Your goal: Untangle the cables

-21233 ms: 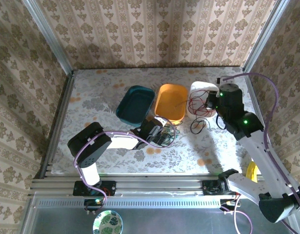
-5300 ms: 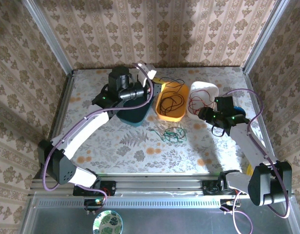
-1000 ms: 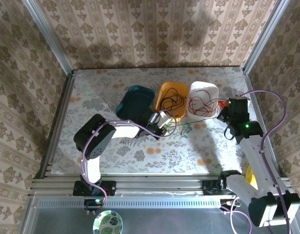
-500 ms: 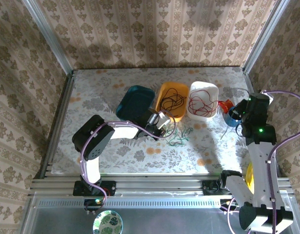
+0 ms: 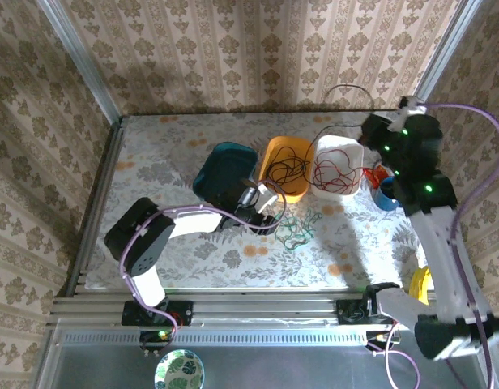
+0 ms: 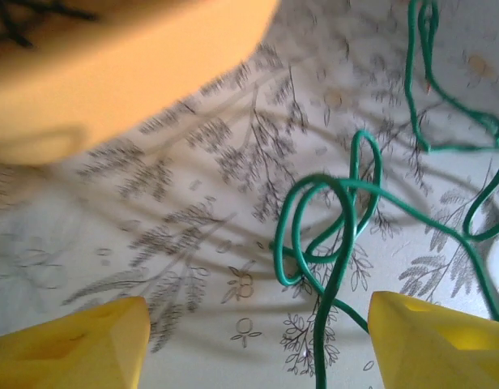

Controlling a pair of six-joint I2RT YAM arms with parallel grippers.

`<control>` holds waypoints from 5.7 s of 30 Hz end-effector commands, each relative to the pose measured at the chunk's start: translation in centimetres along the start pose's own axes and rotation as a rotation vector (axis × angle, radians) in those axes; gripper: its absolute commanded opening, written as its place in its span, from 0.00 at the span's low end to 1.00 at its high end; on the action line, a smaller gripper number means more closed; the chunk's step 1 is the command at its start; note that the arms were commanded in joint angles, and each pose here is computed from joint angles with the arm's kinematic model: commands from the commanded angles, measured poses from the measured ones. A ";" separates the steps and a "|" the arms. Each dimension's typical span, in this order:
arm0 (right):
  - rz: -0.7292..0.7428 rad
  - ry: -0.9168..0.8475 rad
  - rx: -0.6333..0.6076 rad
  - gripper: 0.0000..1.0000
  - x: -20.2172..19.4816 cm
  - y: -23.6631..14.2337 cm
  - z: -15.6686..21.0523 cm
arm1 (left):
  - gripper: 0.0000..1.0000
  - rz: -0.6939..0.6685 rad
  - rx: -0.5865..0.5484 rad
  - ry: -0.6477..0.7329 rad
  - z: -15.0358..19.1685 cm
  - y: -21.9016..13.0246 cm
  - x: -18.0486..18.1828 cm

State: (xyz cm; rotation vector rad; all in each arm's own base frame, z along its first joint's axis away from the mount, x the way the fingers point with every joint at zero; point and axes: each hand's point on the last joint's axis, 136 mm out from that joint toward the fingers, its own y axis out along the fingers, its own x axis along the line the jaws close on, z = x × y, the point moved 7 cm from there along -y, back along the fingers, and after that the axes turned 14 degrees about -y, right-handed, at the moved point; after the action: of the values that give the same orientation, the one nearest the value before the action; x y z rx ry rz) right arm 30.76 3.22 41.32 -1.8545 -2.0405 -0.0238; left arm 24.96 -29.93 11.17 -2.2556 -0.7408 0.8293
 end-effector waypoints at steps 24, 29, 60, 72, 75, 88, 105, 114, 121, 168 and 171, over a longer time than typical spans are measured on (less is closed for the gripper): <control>0.118 -0.131 0.533 0.05 1.7 19.6 17.5 | 0.85 -0.100 -0.283 -0.199 -2.3 -6.5 3.2; 0.172 -0.292 0.612 0.24 3.7 18.3 20.5 | 0.85 -0.112 -0.259 -0.174 -2.1 -6.5 2.9; -0.275 -0.328 0.827 0.54 4.5 4.1 24.3 | 0.27 0.094 0.181 0.048 0.2 1.9 -1.3; -0.249 -0.393 1.272 0.52 2.9 5.4 33.7 | 0.00 0.107 0.098 0.036 -1.6 -0.3 -2.3; -0.263 -0.402 1.292 0.52 3.3 5.6 34.2 | 0.00 0.104 0.078 0.046 -2.1 -0.9 -2.6; -0.299 -0.433 1.121 0.51 3.5 3.9 31.9 | 0.00 0.038 -0.005 0.044 -3.6 -2.2 -2.0; -0.216 -0.373 0.829 0.52 2.3 3.8 26.2 | 0.00 -0.249 -0.321 -0.348 -8.6 -8.6 11.3; -0.238 -0.397 0.903 0.52 2.1 2.7 28.0 | 0.73 -0.109 -0.262 0.000 -8.1 -7.9 3.9; -0.196 -0.398 0.919 0.51 1.7 3.0 28.5 | 0.73 0.114 0.105 0.105 -1.1 -2.4 -2.1; -0.102 -0.279 1.279 0.48 -1.1 3.7 34.8 | 0.00 -0.005 -0.065 0.125 -3.8 -5.6 -1.4; -0.117 -0.279 1.252 0.48 -0.9 3.8 34.3 | 0.00 0.010 -0.087 0.113 -4.3 -6.7 -1.0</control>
State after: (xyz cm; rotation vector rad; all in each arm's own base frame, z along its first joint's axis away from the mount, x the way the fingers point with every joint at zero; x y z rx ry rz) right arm 26.01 12.52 8.72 -0.9324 -1.6550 1.1998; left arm 25.14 -28.67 18.26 -2.3488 -0.7006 0.6393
